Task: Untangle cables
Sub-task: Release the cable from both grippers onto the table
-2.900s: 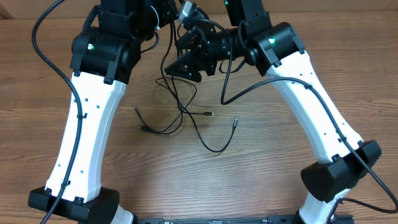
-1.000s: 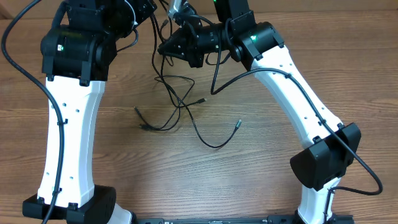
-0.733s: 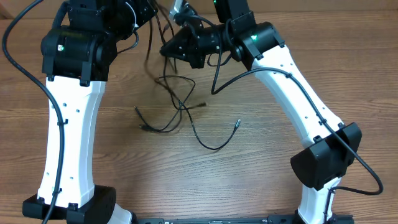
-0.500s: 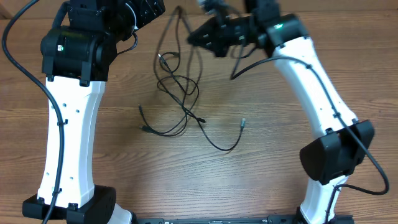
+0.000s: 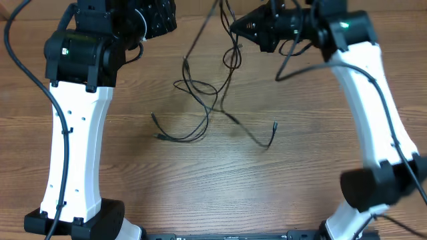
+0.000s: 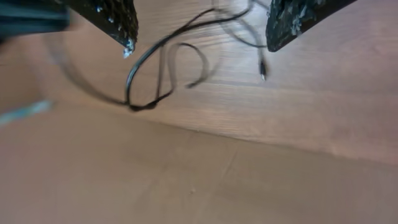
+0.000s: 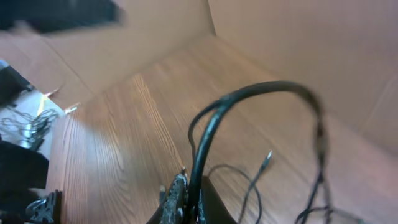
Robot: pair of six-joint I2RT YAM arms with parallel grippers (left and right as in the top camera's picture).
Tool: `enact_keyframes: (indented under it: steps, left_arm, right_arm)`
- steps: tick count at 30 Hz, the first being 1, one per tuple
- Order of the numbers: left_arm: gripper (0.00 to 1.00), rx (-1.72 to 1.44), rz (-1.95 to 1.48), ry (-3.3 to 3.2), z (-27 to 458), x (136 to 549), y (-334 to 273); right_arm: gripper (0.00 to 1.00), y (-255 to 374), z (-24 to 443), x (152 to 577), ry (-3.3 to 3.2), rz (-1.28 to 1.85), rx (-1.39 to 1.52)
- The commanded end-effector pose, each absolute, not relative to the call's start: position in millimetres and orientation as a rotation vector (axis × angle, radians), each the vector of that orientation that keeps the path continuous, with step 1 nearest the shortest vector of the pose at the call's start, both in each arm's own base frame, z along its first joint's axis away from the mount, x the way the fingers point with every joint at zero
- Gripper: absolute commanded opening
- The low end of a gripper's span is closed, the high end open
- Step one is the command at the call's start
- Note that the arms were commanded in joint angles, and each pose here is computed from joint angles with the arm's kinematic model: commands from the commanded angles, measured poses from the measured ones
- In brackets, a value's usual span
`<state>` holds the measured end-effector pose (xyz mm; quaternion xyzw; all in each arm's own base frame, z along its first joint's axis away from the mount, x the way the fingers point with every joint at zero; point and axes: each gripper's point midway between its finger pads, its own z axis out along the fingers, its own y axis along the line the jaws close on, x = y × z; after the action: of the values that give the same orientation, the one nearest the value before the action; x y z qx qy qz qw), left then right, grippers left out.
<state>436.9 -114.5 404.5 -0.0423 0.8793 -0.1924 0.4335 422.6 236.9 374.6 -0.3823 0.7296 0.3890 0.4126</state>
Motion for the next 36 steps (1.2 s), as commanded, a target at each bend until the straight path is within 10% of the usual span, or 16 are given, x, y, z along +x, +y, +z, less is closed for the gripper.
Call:
enact_keyframes:
  steps: [1, 12, 23, 36]
  left_arm:
    - [0.65, 0.331, -0.470, 2.207, 385, 425, -148]
    - [0.64, 0.516, -0.564, 2.265, 329, 420, -186]
    - [0.17, 0.568, -0.534, 2.338, 310, 408, -181]
    - [0.15, 0.605, -0.543, 2.400, 303, 386, -182]
  right_arm:
    - [0.04, 232, 438, 383, 1.689, 0.951, -0.987]
    - [0.04, 224, 465, 351, 1.688, 0.971, -0.944]
    - [0.04, 220, 468, 353, 1.679, 0.957, -0.936]
    - [0.04, 169, 463, 368, 1.785, 0.809, -0.785]
